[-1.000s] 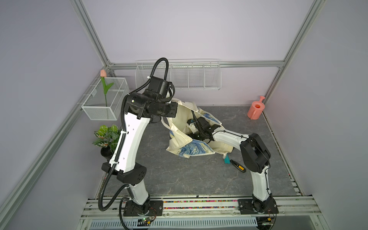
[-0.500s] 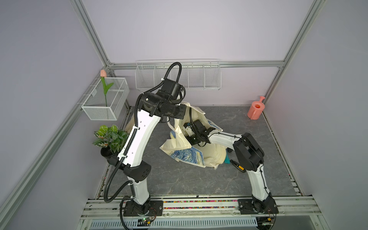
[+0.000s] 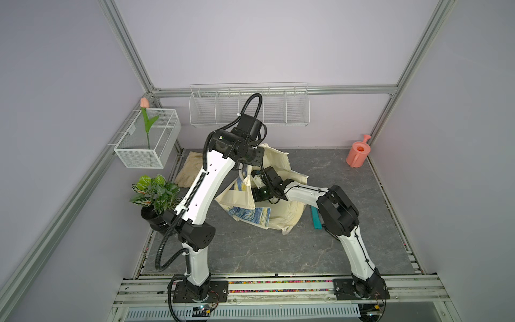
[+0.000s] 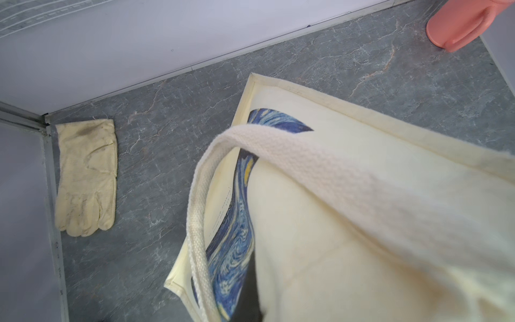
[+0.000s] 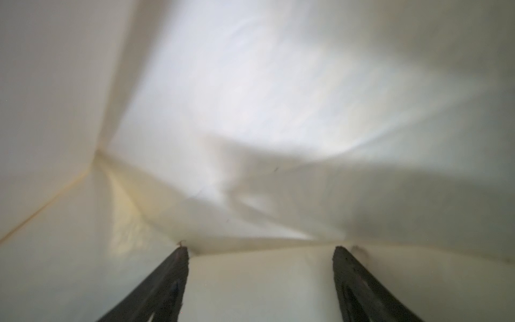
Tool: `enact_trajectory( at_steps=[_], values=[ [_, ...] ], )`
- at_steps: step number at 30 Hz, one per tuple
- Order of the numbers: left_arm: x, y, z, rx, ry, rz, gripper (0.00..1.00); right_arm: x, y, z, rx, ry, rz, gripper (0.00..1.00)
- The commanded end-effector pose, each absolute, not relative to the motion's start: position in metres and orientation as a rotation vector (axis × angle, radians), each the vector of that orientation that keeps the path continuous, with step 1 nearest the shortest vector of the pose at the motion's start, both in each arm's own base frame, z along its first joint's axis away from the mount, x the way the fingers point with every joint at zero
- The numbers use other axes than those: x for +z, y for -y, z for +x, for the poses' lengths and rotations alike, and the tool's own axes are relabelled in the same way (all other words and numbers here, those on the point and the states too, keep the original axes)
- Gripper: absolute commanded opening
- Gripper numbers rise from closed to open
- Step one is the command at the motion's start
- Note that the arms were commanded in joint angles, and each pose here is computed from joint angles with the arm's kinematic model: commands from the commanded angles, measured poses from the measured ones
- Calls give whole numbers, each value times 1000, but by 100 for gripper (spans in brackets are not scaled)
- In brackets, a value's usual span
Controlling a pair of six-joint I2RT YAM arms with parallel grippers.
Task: Place the art knife into the pouch
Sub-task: Open the pouch at the center of the board, then pick up the utility knife at the center of the board.
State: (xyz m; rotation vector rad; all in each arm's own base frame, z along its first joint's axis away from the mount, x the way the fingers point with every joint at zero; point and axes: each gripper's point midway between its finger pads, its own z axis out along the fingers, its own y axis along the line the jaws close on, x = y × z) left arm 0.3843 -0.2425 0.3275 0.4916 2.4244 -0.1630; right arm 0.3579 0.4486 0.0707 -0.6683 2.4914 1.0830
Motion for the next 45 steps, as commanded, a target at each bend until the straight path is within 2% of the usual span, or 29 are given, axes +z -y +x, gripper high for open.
enact_trajectory(
  at_steps=[1,9,16,19,22,25,37,39,44,45],
  values=[
    [345,255,403,-212,-2324,444,0,133,-435,336,1083,-2404,-725,85],
    [330,273,422,-238,-2341,449,0,208,-389,305,1013,-2283,-726,85],
    [330,276,421,-265,-2339,448,0,244,-296,289,708,-2278,-559,86],
    [330,276,418,-276,-2341,451,0,227,-243,293,586,-2355,-367,87],
    [333,276,415,-289,-2336,454,0,191,-203,292,553,-2440,-190,87],
    [336,275,411,-293,-2333,462,0,152,-172,285,395,-2572,-112,87],
    [338,271,401,-306,-2331,474,0,68,-141,284,306,-2771,65,86],
    [338,273,400,-318,-2330,475,0,54,-142,288,294,-2806,67,84],
    [337,275,398,-330,-2333,478,0,20,-142,290,231,-2888,70,66],
    [338,274,399,-330,-2332,476,0,17,-140,291,215,-2891,74,65]
  ],
)
